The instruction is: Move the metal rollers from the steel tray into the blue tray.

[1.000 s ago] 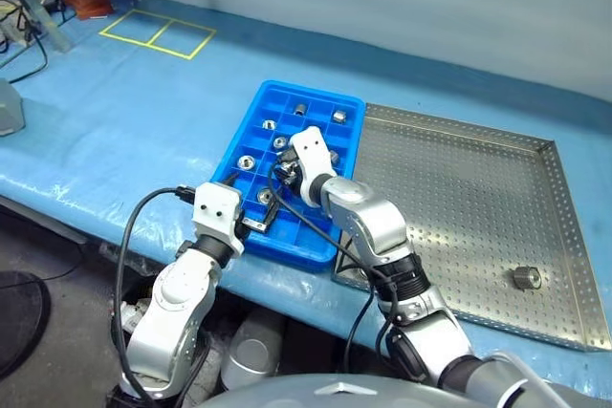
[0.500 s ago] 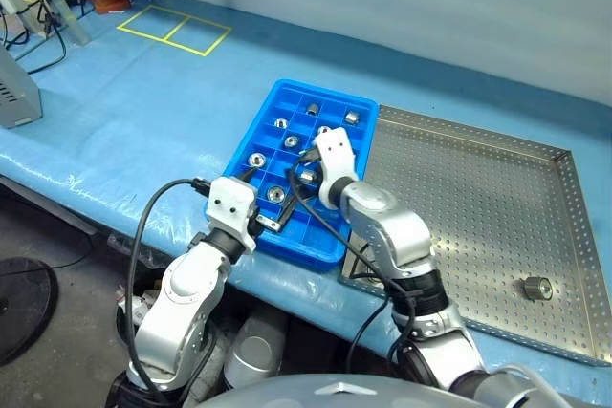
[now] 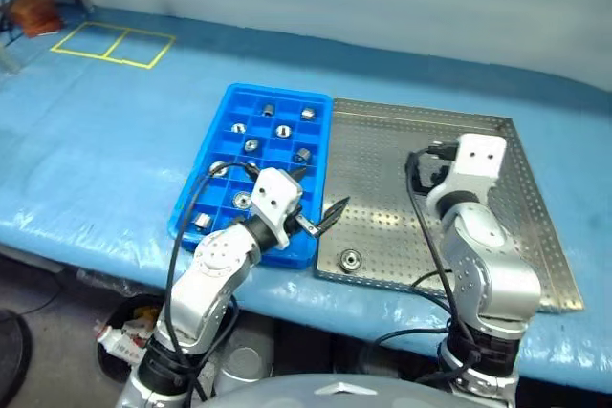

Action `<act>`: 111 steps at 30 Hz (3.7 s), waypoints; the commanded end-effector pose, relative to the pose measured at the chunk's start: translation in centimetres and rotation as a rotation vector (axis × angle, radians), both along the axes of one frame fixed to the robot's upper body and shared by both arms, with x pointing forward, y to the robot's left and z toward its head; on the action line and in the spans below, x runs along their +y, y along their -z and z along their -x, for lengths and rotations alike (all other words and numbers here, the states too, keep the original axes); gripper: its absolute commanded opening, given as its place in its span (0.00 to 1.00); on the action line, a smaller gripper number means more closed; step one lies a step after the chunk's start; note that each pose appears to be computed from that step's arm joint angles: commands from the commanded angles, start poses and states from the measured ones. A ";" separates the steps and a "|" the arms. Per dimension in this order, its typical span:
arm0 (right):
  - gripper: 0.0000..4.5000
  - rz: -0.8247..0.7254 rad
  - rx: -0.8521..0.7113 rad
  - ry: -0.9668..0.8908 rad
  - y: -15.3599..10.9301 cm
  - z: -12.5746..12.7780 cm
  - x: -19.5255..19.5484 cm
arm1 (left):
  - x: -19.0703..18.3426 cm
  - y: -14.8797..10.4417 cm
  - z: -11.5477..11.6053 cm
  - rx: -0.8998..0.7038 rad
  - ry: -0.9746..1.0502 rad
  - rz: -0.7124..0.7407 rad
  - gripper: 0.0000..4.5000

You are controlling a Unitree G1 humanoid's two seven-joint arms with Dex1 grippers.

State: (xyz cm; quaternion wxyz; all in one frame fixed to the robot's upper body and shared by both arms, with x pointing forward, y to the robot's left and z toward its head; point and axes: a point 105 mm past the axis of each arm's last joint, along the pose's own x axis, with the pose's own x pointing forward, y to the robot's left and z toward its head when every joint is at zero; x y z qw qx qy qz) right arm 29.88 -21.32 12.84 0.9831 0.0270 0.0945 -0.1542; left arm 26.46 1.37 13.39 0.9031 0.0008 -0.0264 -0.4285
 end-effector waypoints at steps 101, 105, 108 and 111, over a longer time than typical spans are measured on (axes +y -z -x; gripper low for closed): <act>0.99 -0.003 0.122 -0.943 0.3 0.9 15.4 | 8.0 0.7 1.6 0.055 -0.133 -0.059 1.00; 0.99 0.054 0.135 -0.882 -0.4 1.5 12.4 | 7.0 0.7 1.3 0.056 -0.068 -0.057 1.00; 0.99 0.091 0.206 -0.829 0.0 2.3 10.1 | 6.2 0.8 1.2 0.063 -0.014 -0.055 1.00; 0.99 0.070 0.310 -0.789 0.8 3.3 8.7 | 5.5 1.0 1.2 0.071 0.026 -0.050 1.00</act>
